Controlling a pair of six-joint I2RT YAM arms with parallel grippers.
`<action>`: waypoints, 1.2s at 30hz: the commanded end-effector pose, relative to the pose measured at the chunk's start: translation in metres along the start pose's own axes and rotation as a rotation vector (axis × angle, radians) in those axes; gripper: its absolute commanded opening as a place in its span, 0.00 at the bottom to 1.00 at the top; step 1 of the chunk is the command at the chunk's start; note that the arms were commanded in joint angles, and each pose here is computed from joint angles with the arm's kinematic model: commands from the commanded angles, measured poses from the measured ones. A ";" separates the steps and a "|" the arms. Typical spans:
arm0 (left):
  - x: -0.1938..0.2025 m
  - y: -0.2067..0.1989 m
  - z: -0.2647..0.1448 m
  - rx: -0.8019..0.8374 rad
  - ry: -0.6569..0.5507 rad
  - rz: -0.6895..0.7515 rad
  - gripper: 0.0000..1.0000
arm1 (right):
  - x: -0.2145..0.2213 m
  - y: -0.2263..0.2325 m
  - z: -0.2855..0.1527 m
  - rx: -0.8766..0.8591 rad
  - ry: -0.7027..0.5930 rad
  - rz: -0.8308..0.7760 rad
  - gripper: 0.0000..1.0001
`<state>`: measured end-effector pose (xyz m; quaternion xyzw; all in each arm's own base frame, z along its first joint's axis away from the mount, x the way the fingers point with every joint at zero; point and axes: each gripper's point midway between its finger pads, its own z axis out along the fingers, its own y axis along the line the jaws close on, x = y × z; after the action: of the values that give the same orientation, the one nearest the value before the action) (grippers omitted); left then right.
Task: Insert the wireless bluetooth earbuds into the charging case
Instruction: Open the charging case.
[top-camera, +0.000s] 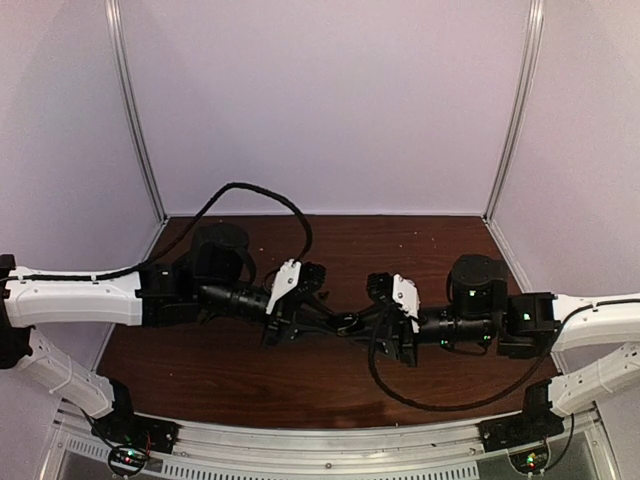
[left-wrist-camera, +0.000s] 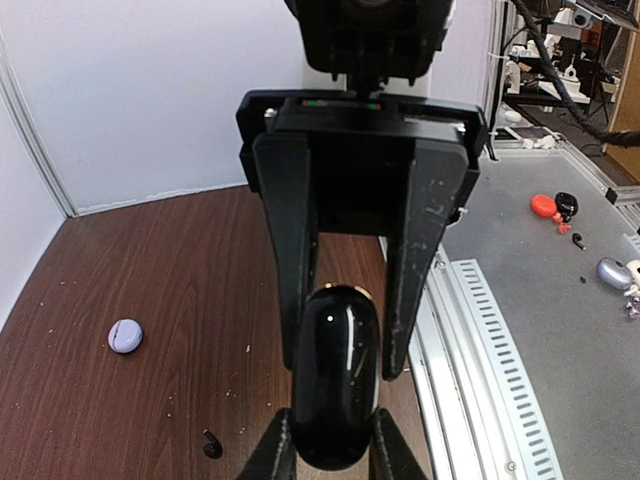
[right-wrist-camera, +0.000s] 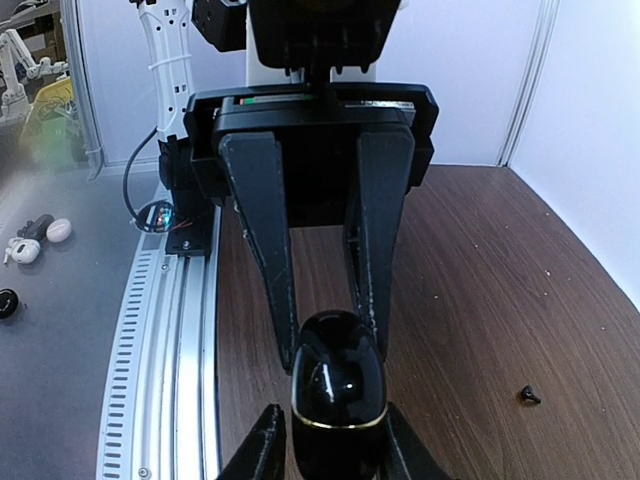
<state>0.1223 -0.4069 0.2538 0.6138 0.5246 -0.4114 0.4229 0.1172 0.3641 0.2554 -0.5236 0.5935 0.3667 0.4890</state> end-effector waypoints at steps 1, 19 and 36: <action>-0.018 0.010 0.000 -0.026 -0.042 0.031 0.11 | -0.010 0.007 0.001 -0.040 -0.029 -0.009 0.31; -0.024 0.013 -0.003 -0.052 -0.074 -0.002 0.42 | -0.006 0.008 0.000 -0.038 -0.028 -0.012 0.09; -0.038 0.021 -0.016 -0.096 -0.117 -0.006 0.37 | 0.002 0.007 -0.002 -0.030 -0.006 -0.023 0.03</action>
<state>0.1263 -0.4070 0.2566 0.5932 0.5446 -0.4179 0.4206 0.1173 0.3655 0.2569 -0.5249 0.5885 0.3686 0.4922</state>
